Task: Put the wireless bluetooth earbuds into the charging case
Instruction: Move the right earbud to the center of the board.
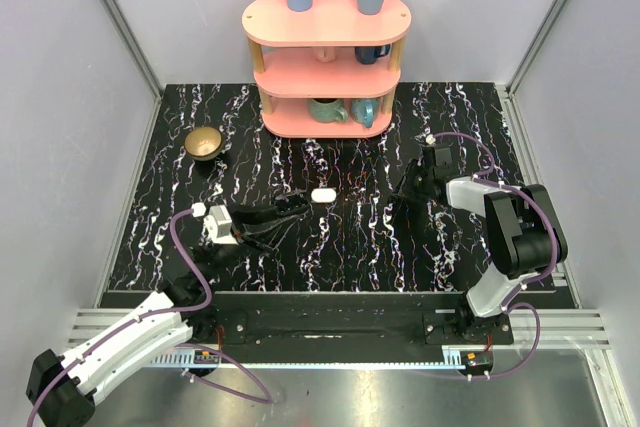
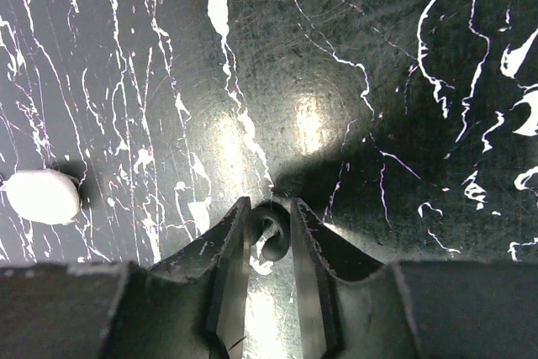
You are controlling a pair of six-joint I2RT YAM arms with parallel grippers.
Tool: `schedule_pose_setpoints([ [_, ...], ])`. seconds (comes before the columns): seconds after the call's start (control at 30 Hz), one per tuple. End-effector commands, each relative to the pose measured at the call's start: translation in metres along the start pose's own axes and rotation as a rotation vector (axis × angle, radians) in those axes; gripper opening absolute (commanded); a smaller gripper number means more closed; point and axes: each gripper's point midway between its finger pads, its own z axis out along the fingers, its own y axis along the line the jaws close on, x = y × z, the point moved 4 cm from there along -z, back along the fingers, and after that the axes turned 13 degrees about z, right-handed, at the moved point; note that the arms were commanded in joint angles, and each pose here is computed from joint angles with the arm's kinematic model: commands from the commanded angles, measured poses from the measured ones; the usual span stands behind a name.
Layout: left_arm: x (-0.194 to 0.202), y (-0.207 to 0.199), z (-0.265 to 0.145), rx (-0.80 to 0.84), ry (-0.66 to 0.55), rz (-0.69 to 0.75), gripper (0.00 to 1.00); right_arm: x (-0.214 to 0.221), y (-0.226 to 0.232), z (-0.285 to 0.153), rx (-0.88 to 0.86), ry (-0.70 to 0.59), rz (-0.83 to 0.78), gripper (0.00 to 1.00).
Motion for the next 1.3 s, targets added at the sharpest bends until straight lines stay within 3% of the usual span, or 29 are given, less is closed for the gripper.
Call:
schedule_pose_setpoints([
  [0.0,-0.024,0.000,0.006,0.008,-0.084,0.014,0.00,0.006,-0.008,0.003,0.018,0.023,-0.011,0.33],
  [1.27,-0.021,0.000,0.004,0.001,-0.083,0.001,0.00,0.024,-0.011,-0.007,0.041,0.052,-0.047,0.32],
])
